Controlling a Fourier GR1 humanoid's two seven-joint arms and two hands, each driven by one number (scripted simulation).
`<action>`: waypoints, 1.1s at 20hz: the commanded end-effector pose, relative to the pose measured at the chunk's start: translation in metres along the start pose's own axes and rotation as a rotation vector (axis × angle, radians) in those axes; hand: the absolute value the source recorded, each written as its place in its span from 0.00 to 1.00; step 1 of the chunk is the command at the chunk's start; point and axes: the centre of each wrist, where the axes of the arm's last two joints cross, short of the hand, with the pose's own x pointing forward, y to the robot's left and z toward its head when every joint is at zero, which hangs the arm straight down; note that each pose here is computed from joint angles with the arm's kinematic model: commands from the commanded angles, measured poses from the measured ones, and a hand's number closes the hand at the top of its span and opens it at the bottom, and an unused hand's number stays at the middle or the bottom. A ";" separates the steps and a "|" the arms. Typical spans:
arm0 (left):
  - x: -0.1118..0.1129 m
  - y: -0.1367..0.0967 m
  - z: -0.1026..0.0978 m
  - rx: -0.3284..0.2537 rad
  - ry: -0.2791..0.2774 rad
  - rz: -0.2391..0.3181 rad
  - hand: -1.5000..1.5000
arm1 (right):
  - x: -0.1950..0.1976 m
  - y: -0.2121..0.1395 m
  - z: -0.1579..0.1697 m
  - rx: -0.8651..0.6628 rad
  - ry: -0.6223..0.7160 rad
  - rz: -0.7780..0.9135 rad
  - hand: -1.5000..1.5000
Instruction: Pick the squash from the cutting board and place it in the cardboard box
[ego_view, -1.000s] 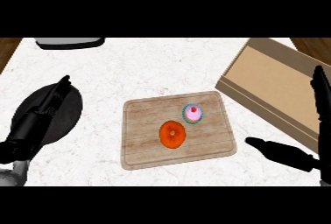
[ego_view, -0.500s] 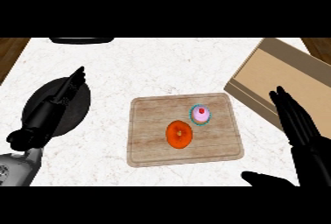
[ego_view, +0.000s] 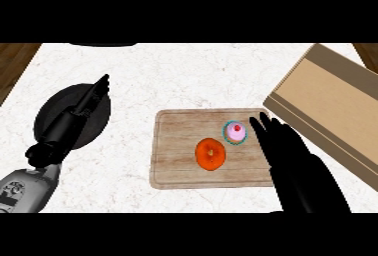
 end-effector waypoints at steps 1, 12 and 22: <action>-0.005 0.000 -0.003 -0.023 0.012 0.001 0.50 | 0.039 0.004 -0.013 0.082 0.115 0.131 0.00; -0.005 -0.002 -0.002 0.024 0.002 -0.018 0.50 | 0.108 0.040 -0.046 0.216 0.226 0.120 0.00; -0.004 0.006 0.000 0.025 0.006 -0.009 0.50 | 0.124 0.053 -0.066 0.184 0.301 0.192 0.00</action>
